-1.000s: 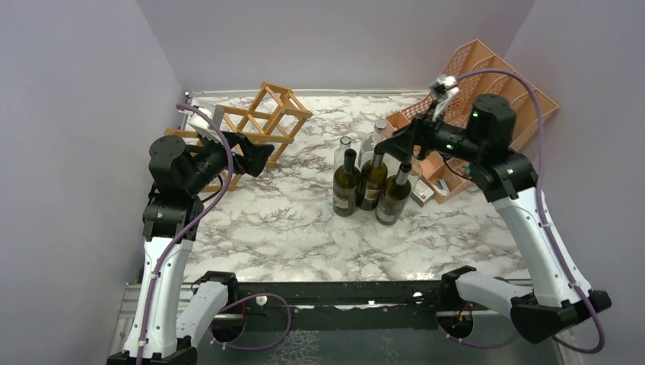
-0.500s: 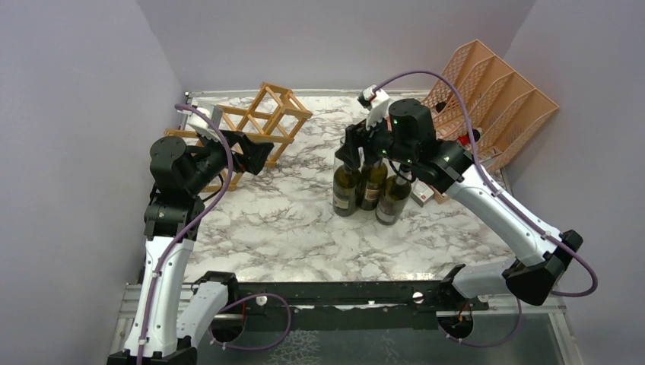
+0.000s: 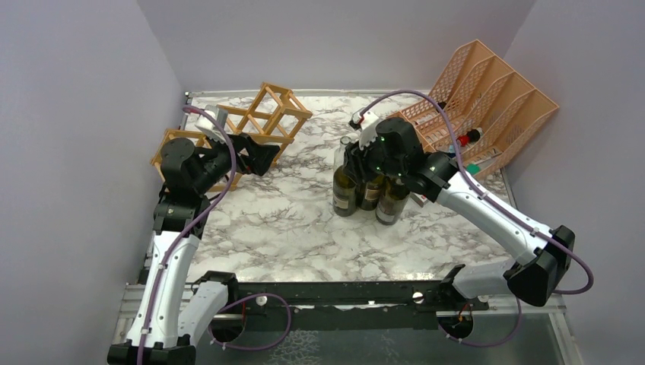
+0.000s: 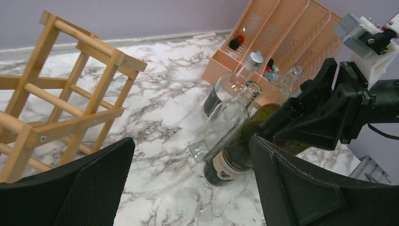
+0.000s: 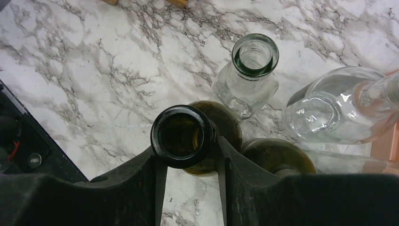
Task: Put the wine bottle on the wine rack
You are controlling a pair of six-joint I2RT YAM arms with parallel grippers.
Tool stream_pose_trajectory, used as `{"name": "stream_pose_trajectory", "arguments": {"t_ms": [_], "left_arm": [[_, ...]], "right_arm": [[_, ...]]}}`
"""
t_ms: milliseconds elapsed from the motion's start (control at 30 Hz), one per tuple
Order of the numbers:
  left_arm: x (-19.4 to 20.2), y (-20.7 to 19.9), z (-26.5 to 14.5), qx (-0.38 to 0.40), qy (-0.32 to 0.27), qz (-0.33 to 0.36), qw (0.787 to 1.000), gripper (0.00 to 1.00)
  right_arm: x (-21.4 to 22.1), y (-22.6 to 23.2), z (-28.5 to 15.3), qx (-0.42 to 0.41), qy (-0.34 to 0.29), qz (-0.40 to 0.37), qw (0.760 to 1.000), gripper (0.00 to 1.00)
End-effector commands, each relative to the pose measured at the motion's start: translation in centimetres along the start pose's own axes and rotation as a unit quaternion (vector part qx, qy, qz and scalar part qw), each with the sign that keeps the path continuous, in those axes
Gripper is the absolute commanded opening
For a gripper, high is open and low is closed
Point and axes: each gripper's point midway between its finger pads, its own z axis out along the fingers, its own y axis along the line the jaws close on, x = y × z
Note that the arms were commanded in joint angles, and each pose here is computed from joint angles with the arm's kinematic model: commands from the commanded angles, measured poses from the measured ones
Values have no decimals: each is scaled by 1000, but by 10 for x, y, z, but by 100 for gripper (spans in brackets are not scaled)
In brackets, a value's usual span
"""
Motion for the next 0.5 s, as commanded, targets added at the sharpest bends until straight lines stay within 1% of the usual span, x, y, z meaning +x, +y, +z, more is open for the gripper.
{"name": "stream_pose_trajectory", "arguments": {"t_ms": [0,67,200,300,467], "left_arm": [[7,-15,9,53,-6,-25,998,99],[17,-16,13,63,-1,-38,997,99],[35,-17,20,78,16,-62,995,99],[48,-19,25,83,26,-68,994,99],[75,-39,35,113,39,-65,991,99]], "right_arm": [[-20,7,-9,-16,-55,-27,998,39],[-21,6,-9,-15,-65,-34,997,33],[-26,3,-10,-8,-83,-47,995,27],[-30,4,-13,-9,-97,-53,994,25],[-37,14,-22,-38,-124,-65,989,23]]}}
